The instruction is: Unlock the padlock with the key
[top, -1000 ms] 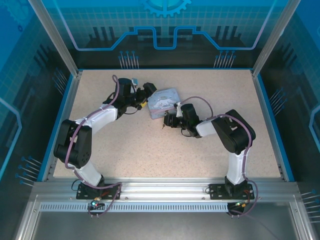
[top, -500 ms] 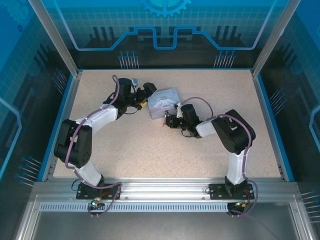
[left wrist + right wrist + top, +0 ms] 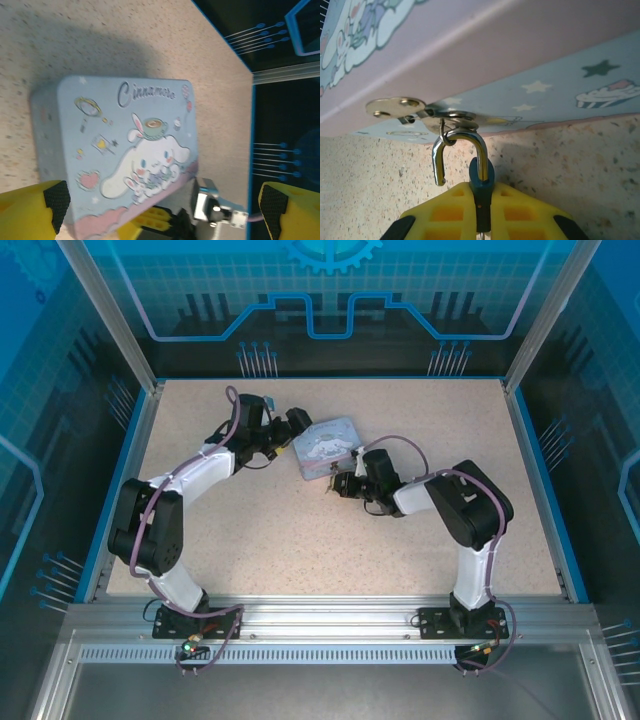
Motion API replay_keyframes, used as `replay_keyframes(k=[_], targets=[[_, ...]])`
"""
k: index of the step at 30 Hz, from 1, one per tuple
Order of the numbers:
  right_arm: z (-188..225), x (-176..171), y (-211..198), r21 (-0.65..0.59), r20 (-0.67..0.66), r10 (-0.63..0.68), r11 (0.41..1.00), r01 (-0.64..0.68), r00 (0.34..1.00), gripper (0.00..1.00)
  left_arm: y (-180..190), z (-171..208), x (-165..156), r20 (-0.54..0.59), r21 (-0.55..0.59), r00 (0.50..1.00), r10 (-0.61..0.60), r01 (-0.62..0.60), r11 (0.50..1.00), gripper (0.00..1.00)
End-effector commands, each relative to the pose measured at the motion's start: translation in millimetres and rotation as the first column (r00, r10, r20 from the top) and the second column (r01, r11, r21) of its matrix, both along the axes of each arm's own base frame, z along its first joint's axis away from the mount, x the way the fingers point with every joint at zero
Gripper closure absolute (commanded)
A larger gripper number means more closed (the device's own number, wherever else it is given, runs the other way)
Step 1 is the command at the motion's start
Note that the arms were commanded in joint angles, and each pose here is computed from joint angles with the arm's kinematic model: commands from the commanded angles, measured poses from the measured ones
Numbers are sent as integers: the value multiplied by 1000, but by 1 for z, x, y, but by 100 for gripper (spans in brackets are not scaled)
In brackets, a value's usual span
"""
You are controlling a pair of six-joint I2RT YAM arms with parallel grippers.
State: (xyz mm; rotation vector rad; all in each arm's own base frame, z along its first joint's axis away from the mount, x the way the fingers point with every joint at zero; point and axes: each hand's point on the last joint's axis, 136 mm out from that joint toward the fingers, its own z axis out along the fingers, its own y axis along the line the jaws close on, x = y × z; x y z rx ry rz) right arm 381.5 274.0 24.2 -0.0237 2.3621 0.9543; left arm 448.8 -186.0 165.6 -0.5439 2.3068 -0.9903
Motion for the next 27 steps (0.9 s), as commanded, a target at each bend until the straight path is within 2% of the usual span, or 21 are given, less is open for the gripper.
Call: replay_keyframes(k=[1,11,27], targets=[[-26,-23,-18,-44,-146,-41,998,35,988,94,20,-7,-4,-9,177,1000,5,-3,984,1],[-18,-30,-35,-48,-207,-96,995,88,974,99,15,-21,-20,-22,333,1000,-12,19,943,1],[-16,-33,-45,-9,-285,-151,988,155,947,100,-6,-66,-43,-89,471,994,-58,93,877,1]])
